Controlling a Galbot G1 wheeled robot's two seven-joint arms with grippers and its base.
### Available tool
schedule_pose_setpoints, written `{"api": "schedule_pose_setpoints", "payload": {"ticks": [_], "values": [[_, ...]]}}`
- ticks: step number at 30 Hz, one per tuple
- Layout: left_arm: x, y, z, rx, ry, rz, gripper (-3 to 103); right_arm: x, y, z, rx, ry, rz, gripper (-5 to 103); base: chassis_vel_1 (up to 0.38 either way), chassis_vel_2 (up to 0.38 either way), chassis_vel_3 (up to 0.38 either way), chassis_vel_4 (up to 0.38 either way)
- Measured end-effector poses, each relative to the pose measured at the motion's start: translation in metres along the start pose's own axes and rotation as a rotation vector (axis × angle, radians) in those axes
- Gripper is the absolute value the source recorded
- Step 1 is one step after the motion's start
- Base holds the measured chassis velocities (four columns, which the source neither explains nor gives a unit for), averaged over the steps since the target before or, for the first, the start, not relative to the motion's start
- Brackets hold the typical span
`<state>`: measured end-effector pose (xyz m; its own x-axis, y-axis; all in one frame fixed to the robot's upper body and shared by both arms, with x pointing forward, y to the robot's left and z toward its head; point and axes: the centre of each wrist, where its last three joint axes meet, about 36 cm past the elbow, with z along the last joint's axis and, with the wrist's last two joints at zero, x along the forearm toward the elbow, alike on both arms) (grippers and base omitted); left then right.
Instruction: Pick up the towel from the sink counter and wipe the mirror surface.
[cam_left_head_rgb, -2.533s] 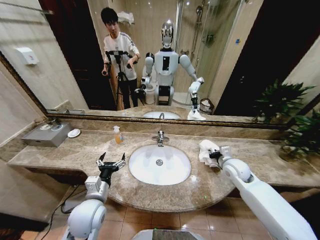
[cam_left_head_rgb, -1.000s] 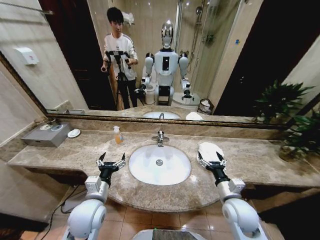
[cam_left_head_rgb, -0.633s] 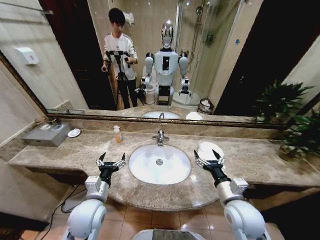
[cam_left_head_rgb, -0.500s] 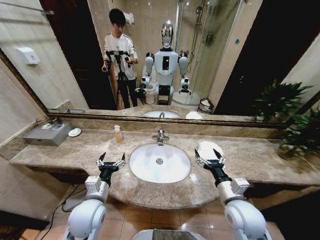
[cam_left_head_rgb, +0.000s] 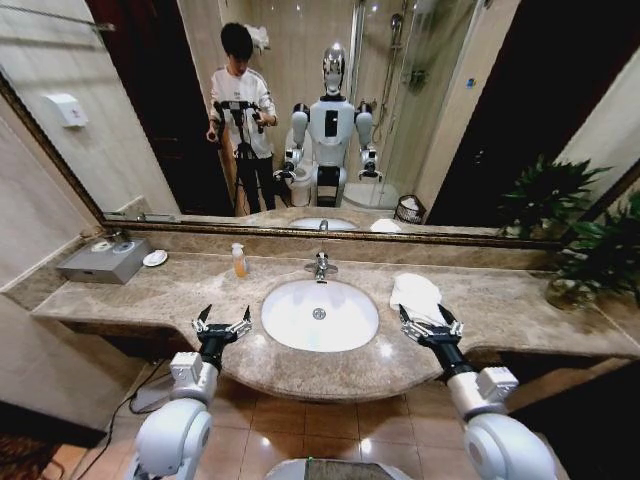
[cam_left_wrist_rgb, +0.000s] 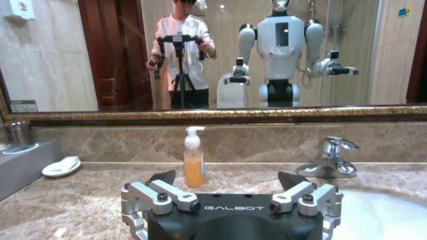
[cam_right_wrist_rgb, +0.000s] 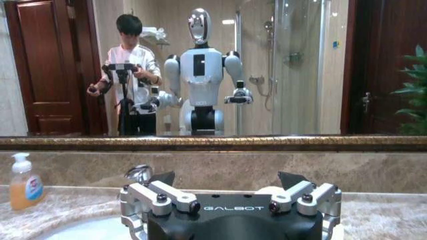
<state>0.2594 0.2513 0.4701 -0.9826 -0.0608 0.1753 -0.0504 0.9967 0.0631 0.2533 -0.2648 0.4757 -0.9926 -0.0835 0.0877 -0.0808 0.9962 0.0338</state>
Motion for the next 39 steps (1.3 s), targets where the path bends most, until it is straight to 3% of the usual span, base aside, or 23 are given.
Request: {"api": "schedule_pose_setpoints", "payload": {"ticks": [39], "values": [[0.000, 0.000, 0.000, 0.000, 0.000, 0.000, 100, 0.018, 0.012, 0.021, -0.016, 0.029, -0.034, 100, 0.127, -0.131, -0.132, 0.130]]}}
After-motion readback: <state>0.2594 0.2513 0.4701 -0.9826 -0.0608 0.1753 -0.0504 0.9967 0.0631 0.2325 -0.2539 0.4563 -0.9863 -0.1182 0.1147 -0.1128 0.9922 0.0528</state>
